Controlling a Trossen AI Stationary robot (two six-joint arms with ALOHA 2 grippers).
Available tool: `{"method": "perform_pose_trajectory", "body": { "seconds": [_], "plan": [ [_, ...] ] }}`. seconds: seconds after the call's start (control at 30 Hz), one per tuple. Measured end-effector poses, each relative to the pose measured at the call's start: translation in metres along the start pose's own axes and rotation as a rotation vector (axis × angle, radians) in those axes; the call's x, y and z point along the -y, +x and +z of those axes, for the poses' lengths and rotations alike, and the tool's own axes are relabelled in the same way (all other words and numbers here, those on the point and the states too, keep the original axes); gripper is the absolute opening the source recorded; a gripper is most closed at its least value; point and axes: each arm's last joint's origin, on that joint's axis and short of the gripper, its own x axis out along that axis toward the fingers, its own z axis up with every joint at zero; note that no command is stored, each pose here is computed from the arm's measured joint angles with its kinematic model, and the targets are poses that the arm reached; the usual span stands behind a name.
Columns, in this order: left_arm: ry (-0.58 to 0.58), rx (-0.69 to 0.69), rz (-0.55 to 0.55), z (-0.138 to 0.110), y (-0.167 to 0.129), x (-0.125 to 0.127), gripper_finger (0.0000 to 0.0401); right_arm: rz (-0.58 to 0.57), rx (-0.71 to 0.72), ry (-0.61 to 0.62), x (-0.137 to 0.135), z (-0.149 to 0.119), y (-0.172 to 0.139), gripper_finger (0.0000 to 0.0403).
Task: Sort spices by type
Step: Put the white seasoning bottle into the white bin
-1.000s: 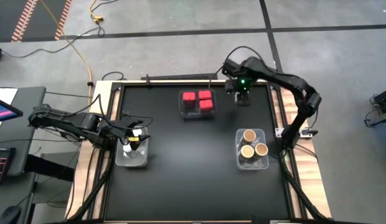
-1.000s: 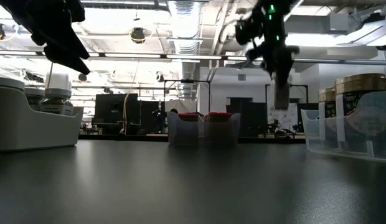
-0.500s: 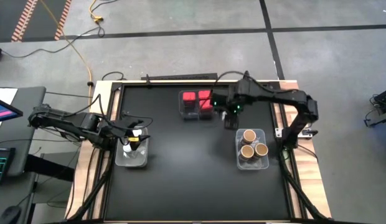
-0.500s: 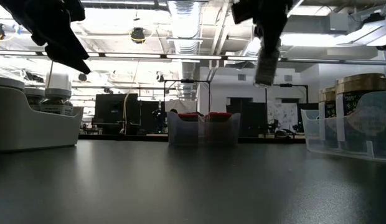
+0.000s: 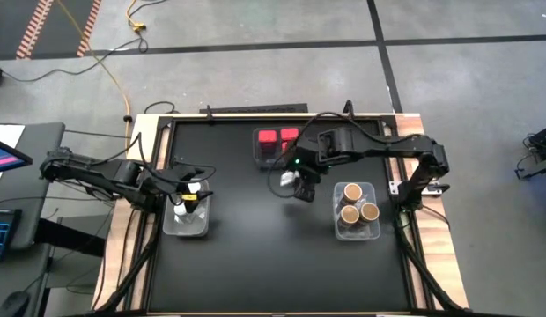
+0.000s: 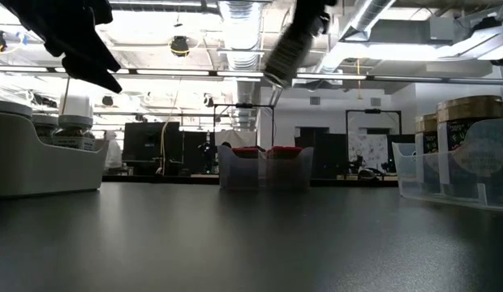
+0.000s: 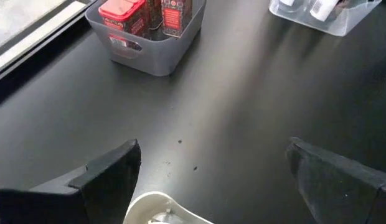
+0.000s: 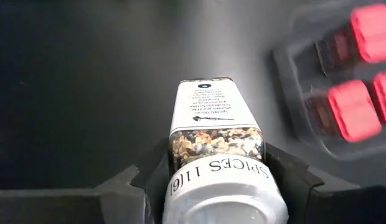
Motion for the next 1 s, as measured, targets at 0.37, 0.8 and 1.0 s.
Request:
{"method": "perform_pose_trajectory", "body": {
  "seconds": [0.37, 0.8, 1.0],
  "plan": [
    [0.028, -0.002, 0.001, 0.000, 0.000, 0.000, 0.0384, 0.037, -0.087, -0.071, -0.034, 0.060, 0.056, 0.0220],
    [0.035, -0.016, 0.008, -0.002, 0.000, -0.001, 0.0384, 0.051, -0.368, 0.017, -0.040, 0.044, 0.148, 0.0220],
    [0.038, -0.020, 0.010, -0.002, 0.000, -0.001, 0.0384, 0.031, -0.428, 0.055, -0.043, 0.038, 0.156, 0.0240]
  ]
}}
